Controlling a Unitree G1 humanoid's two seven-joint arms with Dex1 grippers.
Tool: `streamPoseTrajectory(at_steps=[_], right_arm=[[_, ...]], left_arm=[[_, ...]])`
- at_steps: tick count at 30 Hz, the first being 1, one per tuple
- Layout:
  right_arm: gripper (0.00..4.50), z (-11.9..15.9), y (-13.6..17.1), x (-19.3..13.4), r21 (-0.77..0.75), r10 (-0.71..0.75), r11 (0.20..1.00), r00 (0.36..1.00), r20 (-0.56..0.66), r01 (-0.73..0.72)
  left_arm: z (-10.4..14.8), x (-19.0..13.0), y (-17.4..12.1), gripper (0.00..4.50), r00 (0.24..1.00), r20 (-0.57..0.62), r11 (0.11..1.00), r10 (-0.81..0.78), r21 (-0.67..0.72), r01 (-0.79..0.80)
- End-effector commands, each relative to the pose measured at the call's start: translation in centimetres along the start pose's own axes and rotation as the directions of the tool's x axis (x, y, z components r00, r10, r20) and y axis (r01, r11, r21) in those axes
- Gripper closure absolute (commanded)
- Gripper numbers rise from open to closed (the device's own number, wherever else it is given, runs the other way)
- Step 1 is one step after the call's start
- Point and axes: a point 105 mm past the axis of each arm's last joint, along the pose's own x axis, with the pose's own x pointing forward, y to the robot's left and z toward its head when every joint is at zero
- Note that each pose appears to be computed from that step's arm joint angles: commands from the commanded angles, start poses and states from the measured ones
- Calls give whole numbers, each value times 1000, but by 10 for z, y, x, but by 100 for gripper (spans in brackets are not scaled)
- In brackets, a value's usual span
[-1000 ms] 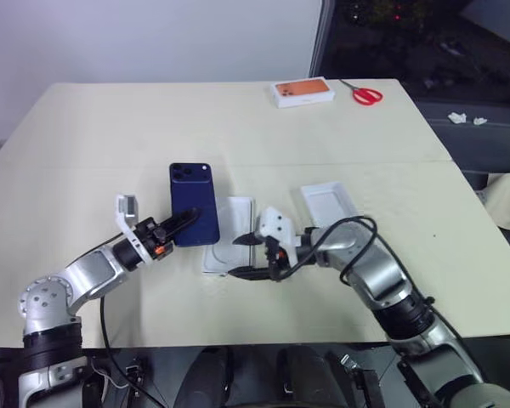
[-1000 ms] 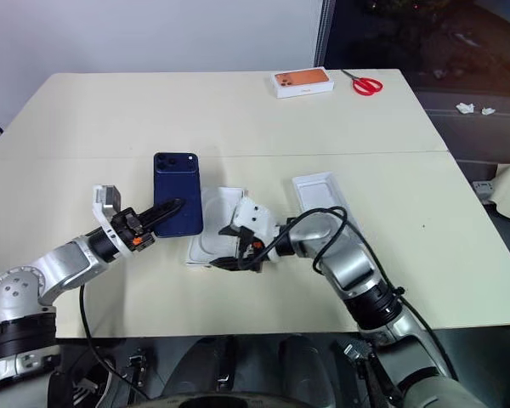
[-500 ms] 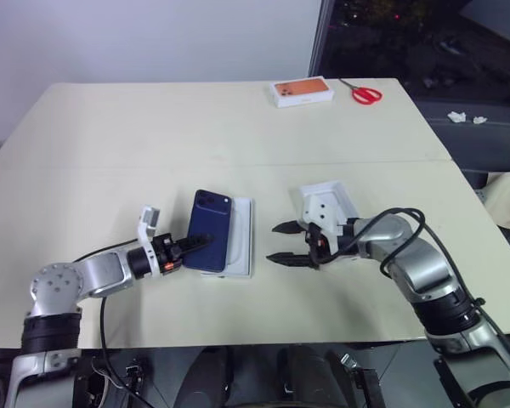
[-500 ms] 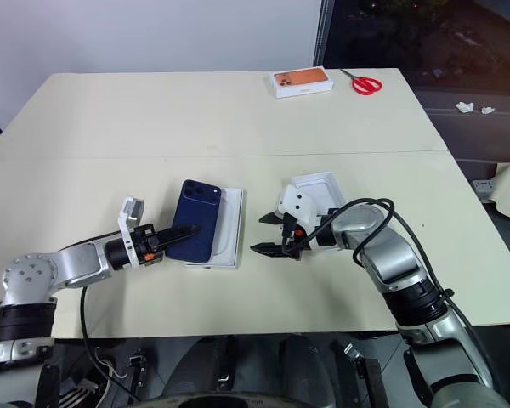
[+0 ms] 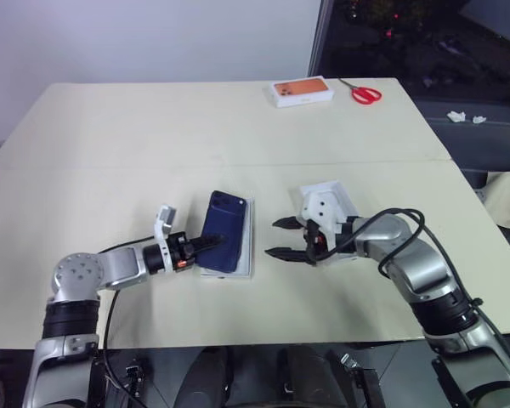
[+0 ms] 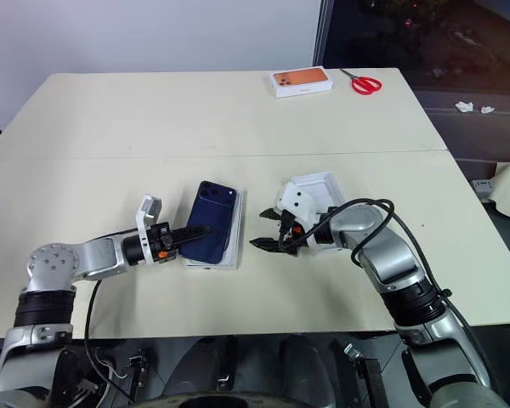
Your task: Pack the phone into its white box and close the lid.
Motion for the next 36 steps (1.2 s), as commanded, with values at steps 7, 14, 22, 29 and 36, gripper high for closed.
streamPoseTrajectory(at_steps=[7, 14, 22, 29, 36], right_arm=[[96, 12, -1, 3, -42, 0, 999, 999, 33, 1], [96, 13, -3, 6, -44, 2, 999, 999, 37, 0], [96, 12, -3, 8, -46, 3, 999, 999, 39, -2], [96, 12, -5, 8, -50, -4, 999, 999, 39, 6], [96, 12, -10, 12, -64, -28, 998, 999, 38, 30]], left_arm=[[-3, -6, -11, 92, 1000, -17, 996, -12, 87, 13], [-1, -16, -13, 92, 998, -46, 978, 50, 202, -40], [15, -31, -17, 92, 995, -8, 939, 103, 332, -95], [39, -49, -22, 92, 990, 91, 912, 109, 388, -137], [47, -59, -5, 92, 969, 163, 871, 185, 430, -239]])
